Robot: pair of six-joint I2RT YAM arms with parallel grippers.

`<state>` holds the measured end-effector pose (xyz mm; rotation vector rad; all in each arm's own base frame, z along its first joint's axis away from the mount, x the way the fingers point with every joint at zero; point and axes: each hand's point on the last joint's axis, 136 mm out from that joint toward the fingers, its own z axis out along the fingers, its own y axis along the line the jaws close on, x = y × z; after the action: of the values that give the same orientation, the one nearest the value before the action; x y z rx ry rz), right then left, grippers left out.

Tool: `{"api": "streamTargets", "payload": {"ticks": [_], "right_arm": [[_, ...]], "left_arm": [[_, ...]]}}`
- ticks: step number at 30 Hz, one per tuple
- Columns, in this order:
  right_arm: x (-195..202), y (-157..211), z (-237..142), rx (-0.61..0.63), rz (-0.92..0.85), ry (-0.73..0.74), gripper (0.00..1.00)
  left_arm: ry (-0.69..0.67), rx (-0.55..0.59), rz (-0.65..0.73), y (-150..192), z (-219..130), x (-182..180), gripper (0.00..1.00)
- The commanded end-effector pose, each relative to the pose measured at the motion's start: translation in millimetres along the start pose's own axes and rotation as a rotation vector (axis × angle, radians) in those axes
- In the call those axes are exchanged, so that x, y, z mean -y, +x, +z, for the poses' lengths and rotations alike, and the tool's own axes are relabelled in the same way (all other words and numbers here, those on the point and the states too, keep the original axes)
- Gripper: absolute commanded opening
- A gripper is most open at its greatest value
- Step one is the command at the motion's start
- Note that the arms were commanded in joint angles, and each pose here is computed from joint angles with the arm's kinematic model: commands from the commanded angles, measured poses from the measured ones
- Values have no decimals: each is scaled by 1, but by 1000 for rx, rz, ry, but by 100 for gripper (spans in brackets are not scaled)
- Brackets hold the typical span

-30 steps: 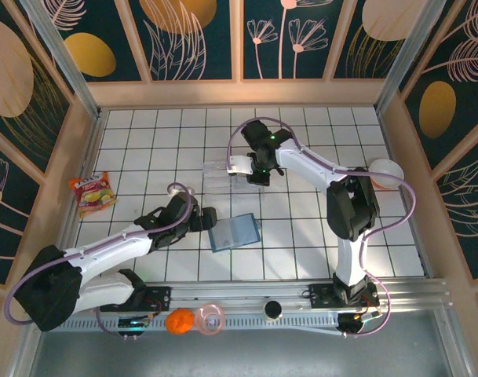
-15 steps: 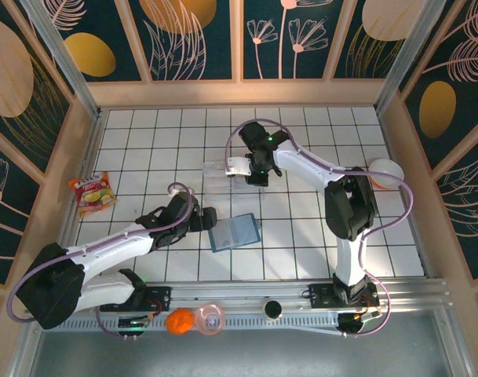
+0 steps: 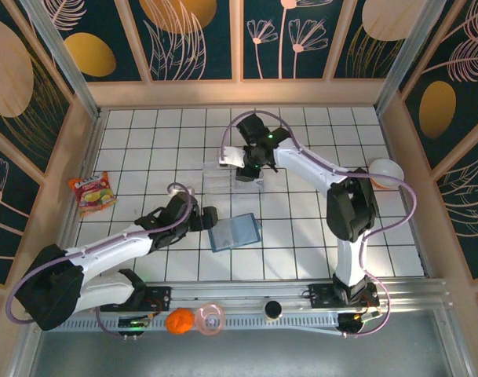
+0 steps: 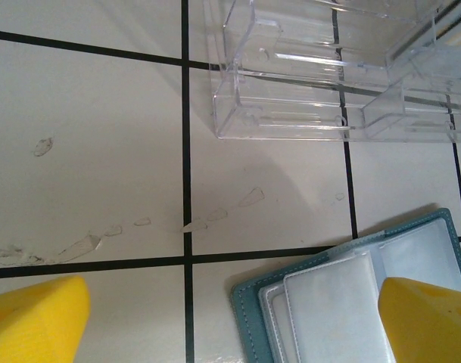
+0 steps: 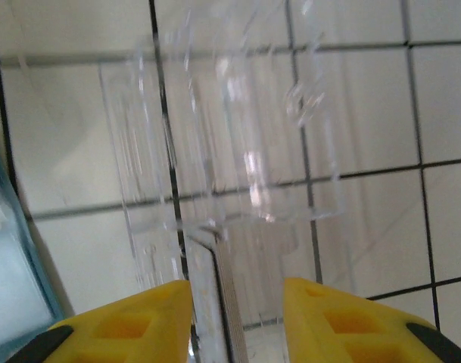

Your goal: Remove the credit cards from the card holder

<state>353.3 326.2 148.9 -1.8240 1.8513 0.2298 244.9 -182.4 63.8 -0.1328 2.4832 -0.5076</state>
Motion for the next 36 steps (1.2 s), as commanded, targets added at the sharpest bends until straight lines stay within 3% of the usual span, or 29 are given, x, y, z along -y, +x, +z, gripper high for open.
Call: {"api": "streamTargets", "payload": {"ticks": [1,7,9,11,14,19,23,36], "right_arm": [[15,-52,-43,236,119,80,38],[56,-63,-70,469,525,285,38],[59,-52,-70,506,696,255,33],[63,-22,-64,462,894,331,18],[52,35,-56,352,1105,447,3],[13,133,-32,150,1389,515,0],[-5,166,-11,106,1482,455,0],[-9,154,34,152,1516,223,0]], "left_arm": [[39,29,-40,-3,-3,2,98],[79,67,-71,-6,-11,4,98],[82,77,-73,-7,-14,3,99],[86,85,-73,-8,-16,3,99],[102,95,-76,-7,-18,3,98],[121,92,-88,-1,-17,0,99],[122,85,-87,2,-17,-1,98],[126,102,-101,4,-24,-7,99]]}}
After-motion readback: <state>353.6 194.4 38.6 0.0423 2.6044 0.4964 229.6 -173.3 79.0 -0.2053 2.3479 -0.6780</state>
